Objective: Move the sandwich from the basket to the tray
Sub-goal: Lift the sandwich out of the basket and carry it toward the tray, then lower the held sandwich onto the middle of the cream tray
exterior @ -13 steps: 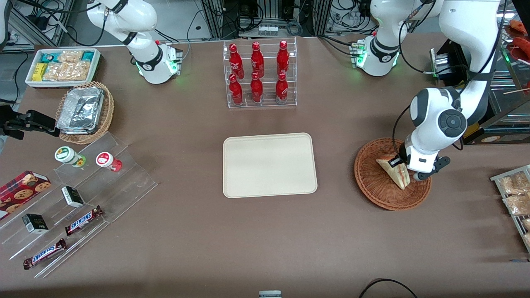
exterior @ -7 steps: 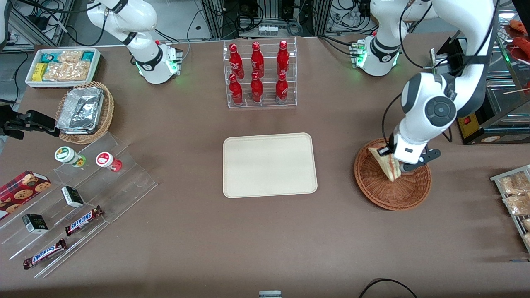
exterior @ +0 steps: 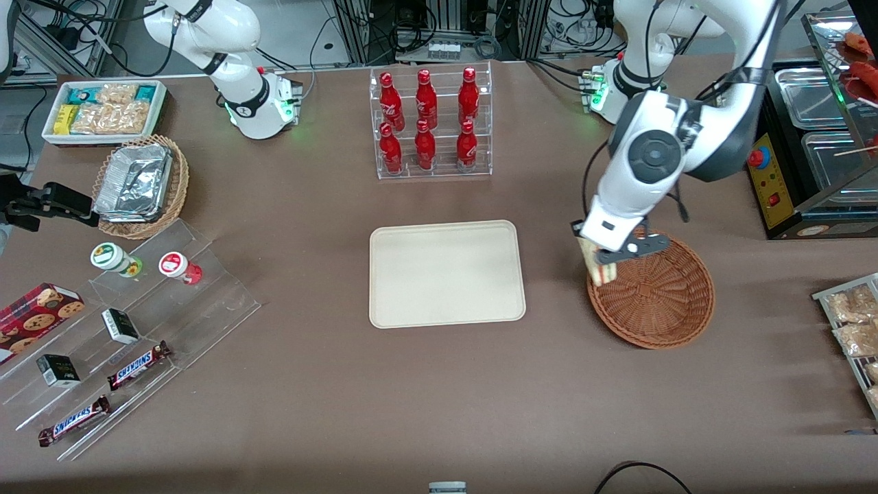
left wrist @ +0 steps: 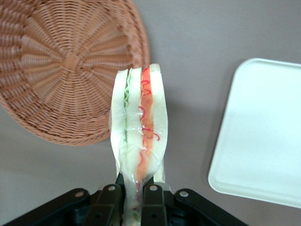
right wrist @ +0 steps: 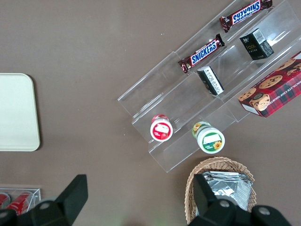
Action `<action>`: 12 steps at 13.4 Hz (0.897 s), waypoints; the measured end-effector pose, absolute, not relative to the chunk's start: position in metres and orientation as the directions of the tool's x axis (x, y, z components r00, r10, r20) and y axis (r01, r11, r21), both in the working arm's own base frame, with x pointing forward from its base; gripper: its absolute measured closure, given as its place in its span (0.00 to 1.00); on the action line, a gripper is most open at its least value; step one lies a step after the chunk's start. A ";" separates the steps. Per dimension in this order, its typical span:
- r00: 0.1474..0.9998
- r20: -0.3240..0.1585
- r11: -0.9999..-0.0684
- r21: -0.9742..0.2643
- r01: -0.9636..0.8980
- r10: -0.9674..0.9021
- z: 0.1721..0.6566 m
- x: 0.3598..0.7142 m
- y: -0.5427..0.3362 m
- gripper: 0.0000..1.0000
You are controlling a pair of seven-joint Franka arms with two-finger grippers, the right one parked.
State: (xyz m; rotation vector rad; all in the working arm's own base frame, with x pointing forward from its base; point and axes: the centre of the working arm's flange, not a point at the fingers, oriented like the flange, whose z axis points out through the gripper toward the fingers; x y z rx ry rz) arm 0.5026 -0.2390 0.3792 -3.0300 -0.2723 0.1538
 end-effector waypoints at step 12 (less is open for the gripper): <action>0.995 -0.096 -0.999 -0.044 0.015 0.019 0.329 0.524 -0.416 0.85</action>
